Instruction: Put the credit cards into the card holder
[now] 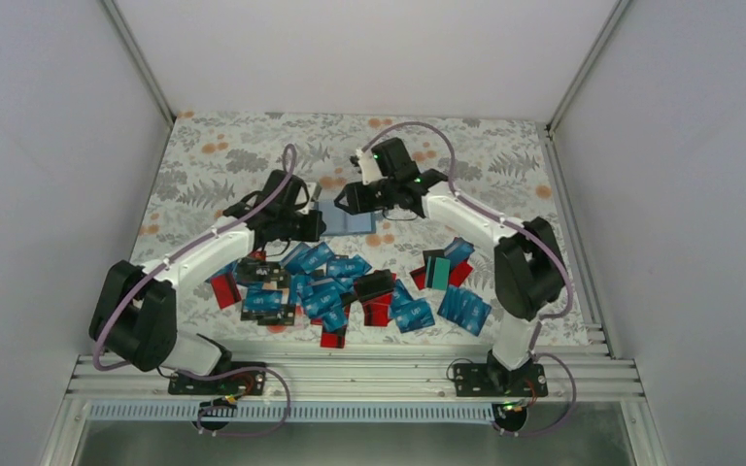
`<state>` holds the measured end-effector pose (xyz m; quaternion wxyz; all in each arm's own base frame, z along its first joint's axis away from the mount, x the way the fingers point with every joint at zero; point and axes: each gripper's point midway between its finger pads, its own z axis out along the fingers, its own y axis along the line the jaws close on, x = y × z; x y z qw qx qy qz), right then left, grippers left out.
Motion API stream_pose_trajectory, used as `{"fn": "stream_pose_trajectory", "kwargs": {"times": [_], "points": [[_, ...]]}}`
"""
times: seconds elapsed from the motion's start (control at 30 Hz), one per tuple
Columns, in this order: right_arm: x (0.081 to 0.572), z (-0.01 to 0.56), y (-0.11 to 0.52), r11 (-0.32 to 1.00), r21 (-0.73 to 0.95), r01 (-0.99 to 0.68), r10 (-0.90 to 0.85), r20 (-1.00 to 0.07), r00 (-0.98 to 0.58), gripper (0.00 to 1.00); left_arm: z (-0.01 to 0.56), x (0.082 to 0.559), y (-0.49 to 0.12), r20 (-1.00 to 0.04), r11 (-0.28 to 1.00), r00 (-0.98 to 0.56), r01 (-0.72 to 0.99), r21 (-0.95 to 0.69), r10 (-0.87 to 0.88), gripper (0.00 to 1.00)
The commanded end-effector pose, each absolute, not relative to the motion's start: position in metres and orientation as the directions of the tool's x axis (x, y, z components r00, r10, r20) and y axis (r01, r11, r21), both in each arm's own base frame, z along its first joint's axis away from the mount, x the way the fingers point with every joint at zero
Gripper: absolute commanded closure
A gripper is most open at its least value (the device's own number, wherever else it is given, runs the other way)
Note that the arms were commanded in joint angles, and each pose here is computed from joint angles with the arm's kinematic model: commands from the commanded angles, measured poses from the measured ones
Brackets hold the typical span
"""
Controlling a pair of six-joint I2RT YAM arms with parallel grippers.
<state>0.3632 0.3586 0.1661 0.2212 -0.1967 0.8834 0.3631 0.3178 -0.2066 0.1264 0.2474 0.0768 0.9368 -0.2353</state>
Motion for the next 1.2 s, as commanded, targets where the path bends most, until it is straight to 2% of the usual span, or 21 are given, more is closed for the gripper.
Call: {"fn": "stream_pose_trajectory", "kwargs": {"times": [0.0,0.17,0.37,0.5,0.67,0.77,0.97,1.17], "points": [[0.356,0.152,0.315,0.773,0.474,-0.422,-0.139,-0.523,-0.841,0.58,0.142,0.315,-0.234,-0.548,0.837,-0.832,0.357,-0.414,0.084,0.93],[0.332,0.145,0.266,0.847,0.421,-0.324,-0.082,-0.500,-0.862,0.57,0.139,0.308,-0.264,-0.545,0.807,-0.824,0.422,-0.412,0.153,0.93],[0.288,0.112,0.219,0.892,0.404,-0.201,-0.026,-0.399,-0.916,0.53,0.132,0.296,-0.297,-0.539,0.750,-0.805,0.512,-0.418,0.249,0.91],[0.260,0.094,0.205,0.895,0.413,-0.172,-0.028,-0.332,-0.943,0.48,0.117,0.287,-0.305,-0.508,0.736,-0.803,0.543,-0.406,0.312,0.84],[0.223,0.083,0.224,0.798,0.574,-0.181,-0.066,-0.216,-0.974,0.45,0.090,0.266,-0.302,-0.437,0.740,-0.814,0.553,-0.383,0.383,0.71],[0.209,0.071,0.231,0.759,0.631,-0.161,-0.081,-0.153,-0.985,0.44,0.078,0.253,-0.302,-0.409,0.734,-0.814,0.563,-0.380,0.413,0.67],[0.203,0.055,0.238,0.733,0.664,-0.146,-0.100,-0.106,-0.989,0.45,0.063,0.235,-0.306,-0.372,0.720,-0.815,0.572,-0.393,0.444,0.69],[0.205,0.047,0.239,0.738,0.661,-0.138,-0.100,-0.096,-0.990,0.47,0.041,0.227,-0.303,-0.318,0.744,-0.830,0.554,-0.373,0.459,0.81]]}}
